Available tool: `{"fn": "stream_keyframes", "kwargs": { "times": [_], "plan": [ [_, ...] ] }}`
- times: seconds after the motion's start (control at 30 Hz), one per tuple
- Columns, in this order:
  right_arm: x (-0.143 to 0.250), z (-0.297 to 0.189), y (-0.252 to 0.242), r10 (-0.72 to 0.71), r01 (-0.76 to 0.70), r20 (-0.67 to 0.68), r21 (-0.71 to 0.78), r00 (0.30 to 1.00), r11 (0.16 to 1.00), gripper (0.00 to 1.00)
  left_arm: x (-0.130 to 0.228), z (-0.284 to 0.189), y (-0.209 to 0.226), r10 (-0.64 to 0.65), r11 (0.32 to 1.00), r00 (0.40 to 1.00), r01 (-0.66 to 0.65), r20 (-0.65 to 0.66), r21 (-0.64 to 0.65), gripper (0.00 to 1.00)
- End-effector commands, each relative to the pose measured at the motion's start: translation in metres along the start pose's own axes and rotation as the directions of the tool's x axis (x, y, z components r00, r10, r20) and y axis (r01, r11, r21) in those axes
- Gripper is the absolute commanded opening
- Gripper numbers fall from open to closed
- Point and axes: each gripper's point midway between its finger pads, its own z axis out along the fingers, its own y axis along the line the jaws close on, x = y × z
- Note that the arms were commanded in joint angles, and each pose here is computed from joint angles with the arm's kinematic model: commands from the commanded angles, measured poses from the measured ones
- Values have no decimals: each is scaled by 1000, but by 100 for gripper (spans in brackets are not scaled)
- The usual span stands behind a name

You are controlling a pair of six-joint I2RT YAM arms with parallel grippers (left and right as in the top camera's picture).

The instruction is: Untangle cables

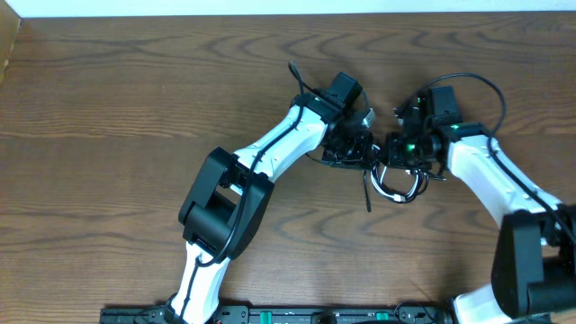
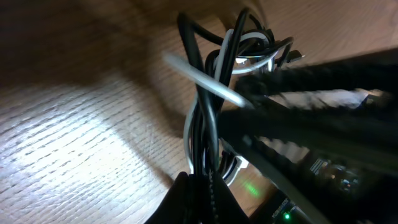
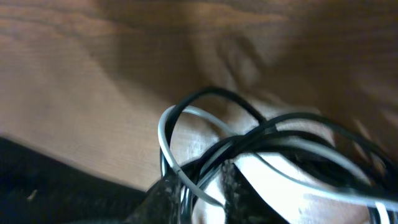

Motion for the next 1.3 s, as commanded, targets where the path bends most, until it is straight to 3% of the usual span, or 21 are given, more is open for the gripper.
{"fn": "stream_keyframes", "kwargs": {
  "times": [0.0, 0.13, 0.3, 0.47, 0.73, 0.93, 1.07, 1.27],
  "plan": [
    [-3, 13, -5, -48, 48, -3, 33, 999, 998, 15, 2, 2, 8, -32, 999, 999, 32, -20, 2, 8],
    [-9, 18, -18, -52, 50, 19, 100, 998, 994, 1, 0, -2, 13, -48, 999, 999, 48, -18, -1, 8],
    [-17, 8, -20, -51, 45, 53, 114, 997, 992, 1, -5, -10, 26, -70, 997, 998, 70, 0, -18, 7],
    [-34, -41, 10, -57, 59, 151, -9, 987, 998, 1, -8, -20, 53, -105, 988, 994, 107, 24, -112, 8],
    [-43, -138, 13, 202, -173, 335, -115, 920, 978, 1, -3, -30, 79, -75, 976, 997, 76, 10, -204, 7],
    [-31, -173, 17, 219, -174, 381, -150, 898, 973, 1, 3, -30, 78, 13, 980, 999, -19, -32, -199, 7],
    [-20, -148, 19, 165, -133, 309, -122, 937, 984, 10, 7, -30, 46, 127, 992, 990, -127, -61, 7, 7],
    [-9, -103, 36, 79, -51, 151, -185, 985, 982, 20, -4, -73, 1, 200, 916, 979, -198, 29, 350, 7]
  ]
}}
